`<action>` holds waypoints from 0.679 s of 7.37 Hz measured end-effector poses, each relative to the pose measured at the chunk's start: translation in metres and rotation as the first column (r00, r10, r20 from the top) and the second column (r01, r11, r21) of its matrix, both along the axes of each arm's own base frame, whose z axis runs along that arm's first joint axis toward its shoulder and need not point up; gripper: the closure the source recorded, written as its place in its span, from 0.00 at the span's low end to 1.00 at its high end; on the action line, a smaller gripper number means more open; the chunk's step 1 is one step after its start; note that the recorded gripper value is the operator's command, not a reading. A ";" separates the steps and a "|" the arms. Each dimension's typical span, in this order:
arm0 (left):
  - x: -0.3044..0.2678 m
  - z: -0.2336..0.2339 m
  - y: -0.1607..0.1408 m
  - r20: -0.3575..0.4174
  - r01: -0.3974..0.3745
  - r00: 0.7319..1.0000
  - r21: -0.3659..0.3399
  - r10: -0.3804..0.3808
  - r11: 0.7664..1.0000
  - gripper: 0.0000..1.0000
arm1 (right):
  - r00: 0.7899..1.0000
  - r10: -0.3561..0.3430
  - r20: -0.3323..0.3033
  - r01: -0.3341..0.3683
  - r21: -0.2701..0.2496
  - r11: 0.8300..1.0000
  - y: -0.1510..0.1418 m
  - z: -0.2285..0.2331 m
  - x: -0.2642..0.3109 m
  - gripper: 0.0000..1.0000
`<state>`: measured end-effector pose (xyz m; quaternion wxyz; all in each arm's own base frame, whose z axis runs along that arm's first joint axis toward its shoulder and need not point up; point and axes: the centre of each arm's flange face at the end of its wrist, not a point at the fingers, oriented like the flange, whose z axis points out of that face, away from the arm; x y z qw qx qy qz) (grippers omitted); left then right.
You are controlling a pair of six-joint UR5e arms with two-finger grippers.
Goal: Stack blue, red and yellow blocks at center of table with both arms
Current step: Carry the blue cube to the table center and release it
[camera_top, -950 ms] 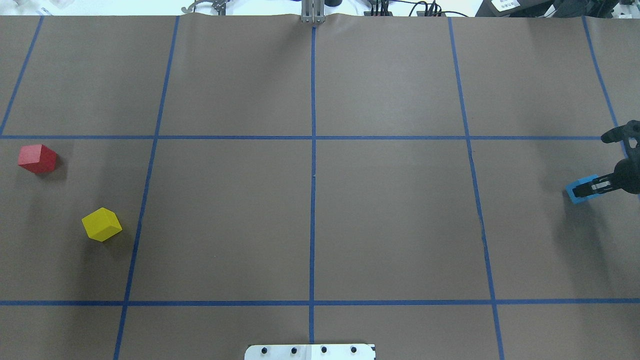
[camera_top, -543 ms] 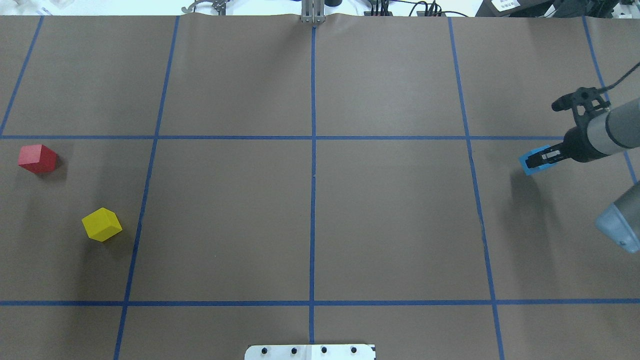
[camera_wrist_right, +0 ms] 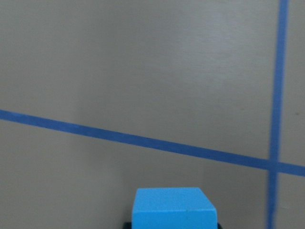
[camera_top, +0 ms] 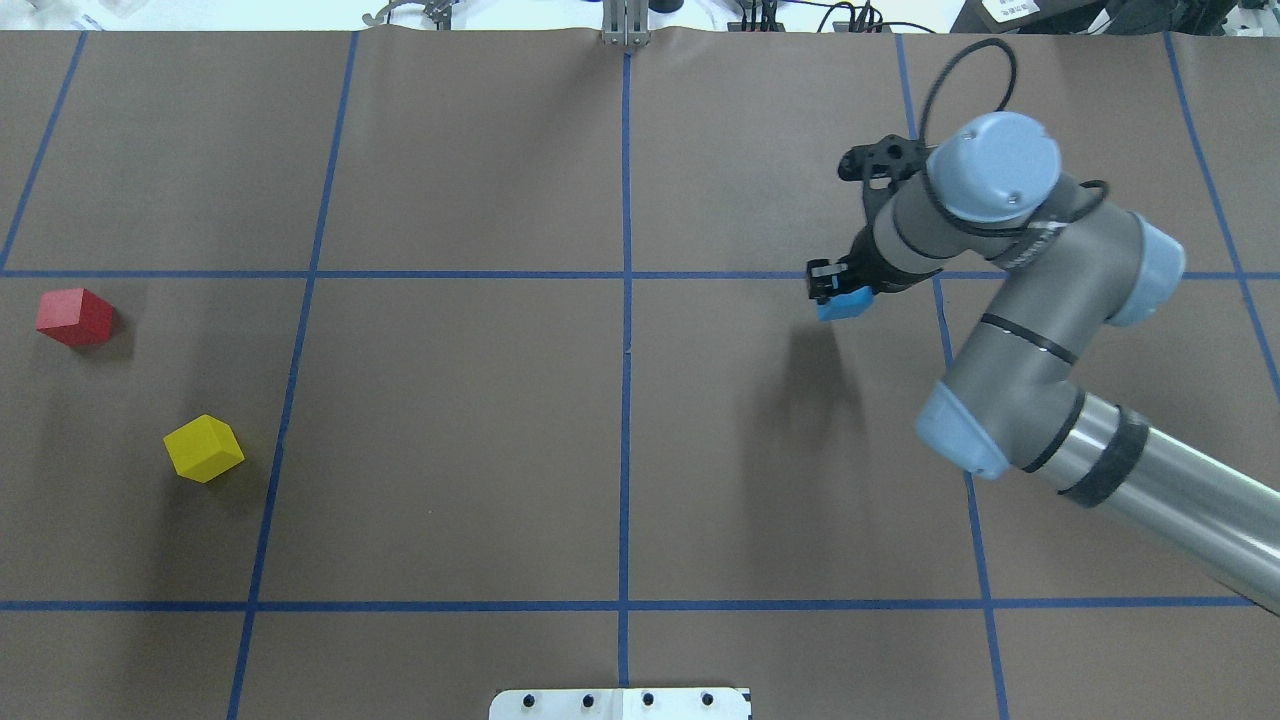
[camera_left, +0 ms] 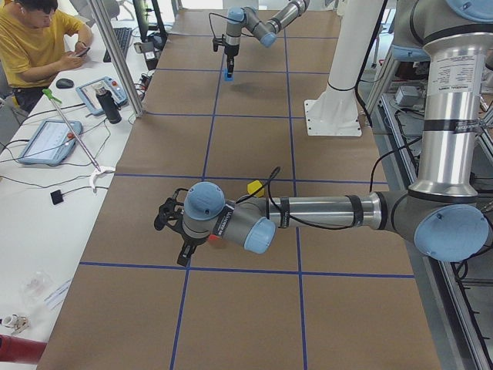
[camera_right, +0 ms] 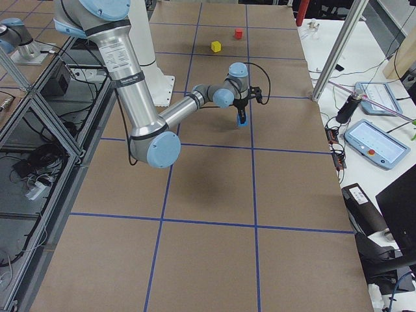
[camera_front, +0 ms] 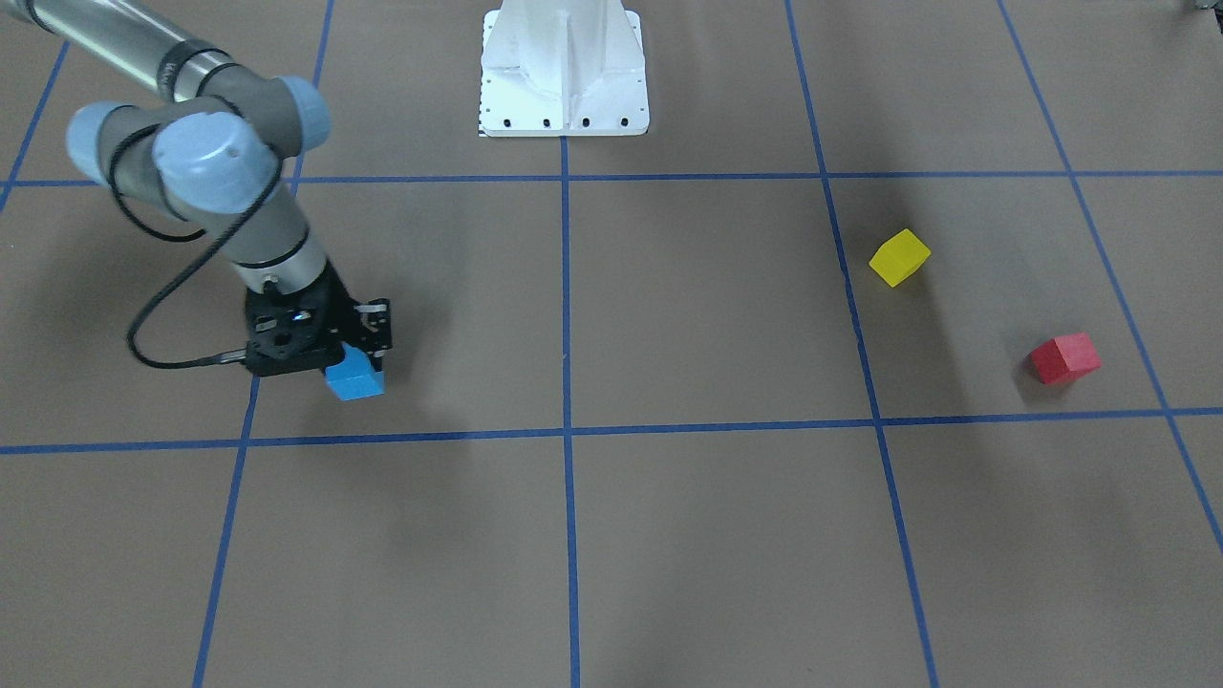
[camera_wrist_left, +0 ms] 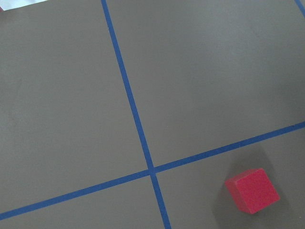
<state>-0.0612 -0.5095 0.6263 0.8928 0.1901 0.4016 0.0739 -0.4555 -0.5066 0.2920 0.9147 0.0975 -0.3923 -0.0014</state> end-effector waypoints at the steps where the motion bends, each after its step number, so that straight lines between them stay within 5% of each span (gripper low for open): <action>1: 0.000 0.001 0.000 0.000 0.000 1.000 -0.001 0.000 1.000 0.00 | 0.999 0.040 0.019 -0.039 -0.040 0.998 0.010 -0.044 -0.035 1.00; 3: 0.000 0.001 0.000 0.000 0.000 1.000 -0.002 0.000 1.000 0.00 | 0.995 0.093 0.029 -0.090 -0.092 0.992 0.016 -0.108 -0.107 1.00; 5: 0.000 0.002 0.001 -0.001 0.000 1.000 -0.004 0.000 1.000 0.00 | 0.996 0.086 0.000 -0.086 -0.111 0.990 0.019 -0.124 -0.152 0.89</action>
